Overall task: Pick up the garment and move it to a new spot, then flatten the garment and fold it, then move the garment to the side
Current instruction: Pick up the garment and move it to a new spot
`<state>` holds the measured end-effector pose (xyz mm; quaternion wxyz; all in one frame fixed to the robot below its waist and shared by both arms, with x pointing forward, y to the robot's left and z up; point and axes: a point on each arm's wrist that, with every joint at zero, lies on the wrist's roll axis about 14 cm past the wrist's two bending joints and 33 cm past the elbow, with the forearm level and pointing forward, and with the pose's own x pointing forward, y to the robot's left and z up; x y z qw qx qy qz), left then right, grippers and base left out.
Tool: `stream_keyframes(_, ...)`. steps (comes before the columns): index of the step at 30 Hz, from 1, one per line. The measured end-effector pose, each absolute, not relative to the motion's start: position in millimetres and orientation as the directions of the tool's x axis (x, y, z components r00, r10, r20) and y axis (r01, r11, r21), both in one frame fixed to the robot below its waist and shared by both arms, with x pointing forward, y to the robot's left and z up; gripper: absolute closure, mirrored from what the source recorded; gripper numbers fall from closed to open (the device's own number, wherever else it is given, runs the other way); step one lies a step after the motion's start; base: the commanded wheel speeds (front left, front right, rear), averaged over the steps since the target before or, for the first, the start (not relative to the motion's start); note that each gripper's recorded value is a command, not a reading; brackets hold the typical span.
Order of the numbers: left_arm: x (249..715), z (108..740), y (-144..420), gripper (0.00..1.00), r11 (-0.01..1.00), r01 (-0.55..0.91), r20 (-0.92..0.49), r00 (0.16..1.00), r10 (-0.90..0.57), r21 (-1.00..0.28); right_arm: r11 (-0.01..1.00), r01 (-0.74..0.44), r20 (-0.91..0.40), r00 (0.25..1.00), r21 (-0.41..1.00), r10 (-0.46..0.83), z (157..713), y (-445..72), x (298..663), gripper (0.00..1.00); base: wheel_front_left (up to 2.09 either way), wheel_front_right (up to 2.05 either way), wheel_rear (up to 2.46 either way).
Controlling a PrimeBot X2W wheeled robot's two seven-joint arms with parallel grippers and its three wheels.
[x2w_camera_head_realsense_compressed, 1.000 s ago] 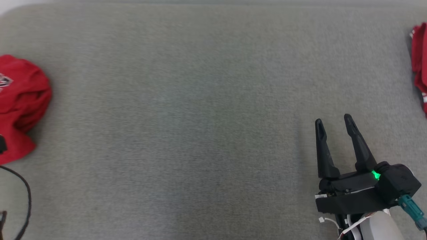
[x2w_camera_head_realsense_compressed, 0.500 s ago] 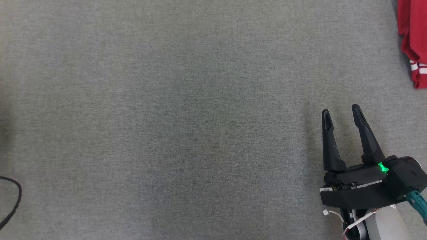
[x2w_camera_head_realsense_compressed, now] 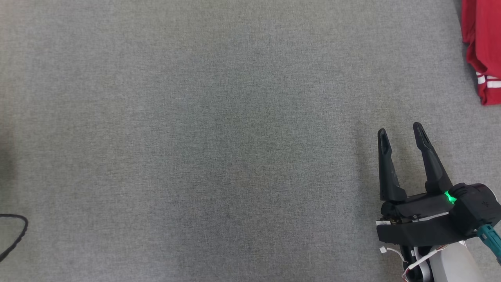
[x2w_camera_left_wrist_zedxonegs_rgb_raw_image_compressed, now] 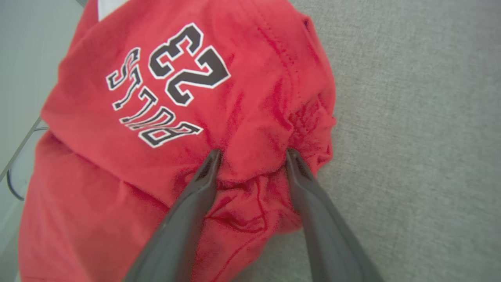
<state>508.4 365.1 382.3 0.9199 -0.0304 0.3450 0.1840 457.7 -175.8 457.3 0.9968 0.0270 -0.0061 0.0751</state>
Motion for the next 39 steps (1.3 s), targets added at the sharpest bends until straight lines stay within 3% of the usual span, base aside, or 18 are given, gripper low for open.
stream_keyframes(9, 543.4, 465.8, 351.9, 1.00, 0.959, -0.281, -0.338, 0.899, 0.279, 0.044, 0.985, -0.164, 0.046, 0.986, 0.060, 0.162, 471.7, -170.0, 452.6, 0.00, 0.00, 0.00, 0.00)
stream_keyframes(18, 570.0, 595.0, 306.1, 1.00, 0.988, -0.125, 0.031, 0.992, 0.123, 0.085, 0.982, -0.169, 0.078, 0.984, 0.080, 0.163, 489.6, -163.4, 439.2, 0.00, 0.00, 0.00, 0.00)
stream_keyframes(24, 573.8, 669.7, 232.4, 1.00, 0.992, 0.053, 0.204, 0.976, -0.075, 0.114, 0.986, -0.134, 0.101, 0.987, 0.102, 0.124, 502.5, -170.1, 424.5, 0.00, 0.00, 0.00, 0.00)
stream_keyframes(31, 567.5, 710.3, 115.5, 1.00, 0.940, 0.313, 0.302, 0.891, -0.339, 0.134, 0.992, -0.050, 0.098, 0.994, 0.113, 0.039, 506.4, -193.6, 403.6, 0.00, 0.00, 0.00, 0.00)
stream_keyframes(36, 551.0, 708.6, 27.9, 1.00, 0.855, 0.503, 0.300, 0.802, -0.516, 0.127, 0.994, 0.028, 0.093, 0.995, 0.107, -0.038, 508.1, -217.7, 387.9, 0.00, 0.00, 0.00, 0.00)
stream_keyframes(39, 535.7, 672.9, -28.4, 1.00, 0.775, 0.625, 0.229, 0.745, -0.627, 0.087, 0.992, 0.072, 0.087, 0.993, 0.105, -0.081, 508.1, -229.5, 377.7, 0.00, 0.00, 0.00, 0.00)
